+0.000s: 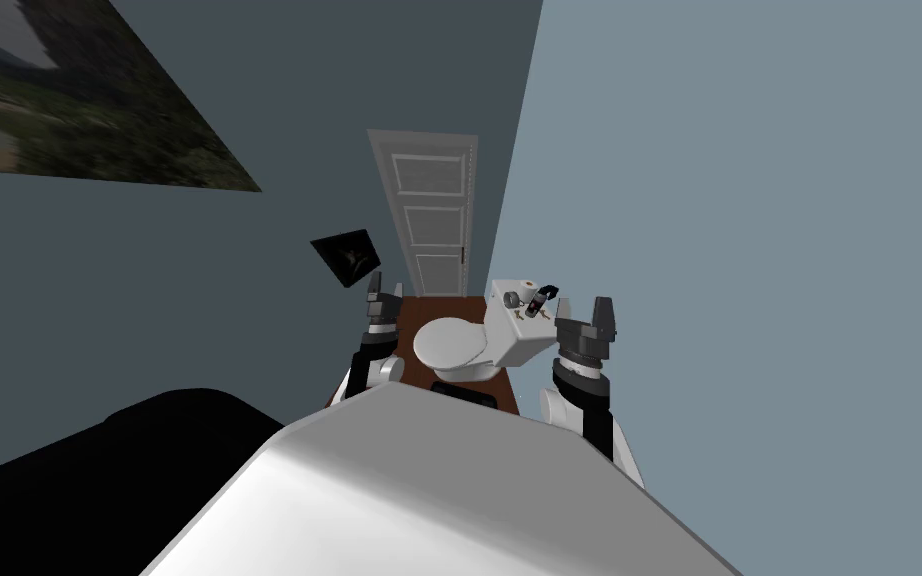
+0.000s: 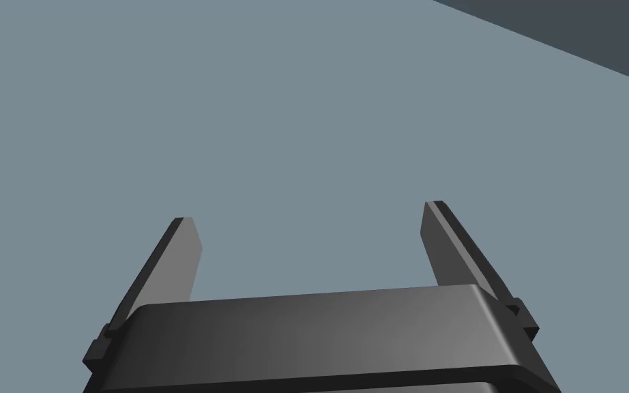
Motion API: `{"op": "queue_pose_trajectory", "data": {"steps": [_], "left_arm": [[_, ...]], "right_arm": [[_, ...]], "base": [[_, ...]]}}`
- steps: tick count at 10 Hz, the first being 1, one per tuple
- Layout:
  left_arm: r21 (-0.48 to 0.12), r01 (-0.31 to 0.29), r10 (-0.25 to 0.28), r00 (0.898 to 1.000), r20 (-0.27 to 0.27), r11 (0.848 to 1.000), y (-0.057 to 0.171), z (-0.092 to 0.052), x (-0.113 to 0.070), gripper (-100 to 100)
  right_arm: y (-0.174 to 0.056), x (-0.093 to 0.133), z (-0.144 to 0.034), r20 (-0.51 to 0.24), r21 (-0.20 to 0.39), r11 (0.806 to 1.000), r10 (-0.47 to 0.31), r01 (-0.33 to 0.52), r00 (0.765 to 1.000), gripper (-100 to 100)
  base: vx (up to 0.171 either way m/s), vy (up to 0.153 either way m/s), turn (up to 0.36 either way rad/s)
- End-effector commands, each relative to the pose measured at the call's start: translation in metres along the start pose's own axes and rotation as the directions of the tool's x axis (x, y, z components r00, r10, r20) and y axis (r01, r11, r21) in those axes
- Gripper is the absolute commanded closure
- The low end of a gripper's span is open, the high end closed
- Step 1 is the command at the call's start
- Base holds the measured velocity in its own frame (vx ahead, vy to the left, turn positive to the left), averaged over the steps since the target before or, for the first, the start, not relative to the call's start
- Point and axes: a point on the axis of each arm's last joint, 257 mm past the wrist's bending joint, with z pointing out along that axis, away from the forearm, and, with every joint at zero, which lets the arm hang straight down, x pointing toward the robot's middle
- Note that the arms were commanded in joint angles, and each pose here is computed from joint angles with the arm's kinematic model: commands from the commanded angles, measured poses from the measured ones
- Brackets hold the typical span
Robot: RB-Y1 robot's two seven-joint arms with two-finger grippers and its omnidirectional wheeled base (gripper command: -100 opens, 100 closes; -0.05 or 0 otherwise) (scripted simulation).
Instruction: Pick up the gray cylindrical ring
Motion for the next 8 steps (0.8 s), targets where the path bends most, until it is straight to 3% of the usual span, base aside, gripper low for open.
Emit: {"op": "queue_pose_trajectory", "data": {"steps": [1,5,8], "left_arm": [[0.0,0.0,0.0,1.0,0.0,1.0,0.0,0.0,0.0,0],[0.0,0.0,0.0,1.0,0.0,1.0,0.0,0.0,0.0,0],[0.0,0.0,0.0,1.0,0.0,1.0,0.0,0.0,0.0,0]], "right_arm": [[-0.013,-0.001,0.0,-0.013,0.033,0.999,0.025,-0.025,1.0,-100],[-0.056,-0.013,0.0,0.011,0.139,0.983,0.117,-0.117,0.993,-100],[-0.099,-0.028,-0.003,0.076,0.236,0.946,0.21,-0.223,0.975,-100]], "base": [[-0.02,0.013,-0.029],[-0.05,0.027,-0.04],[-0.075,0.039,-0.052]]}}
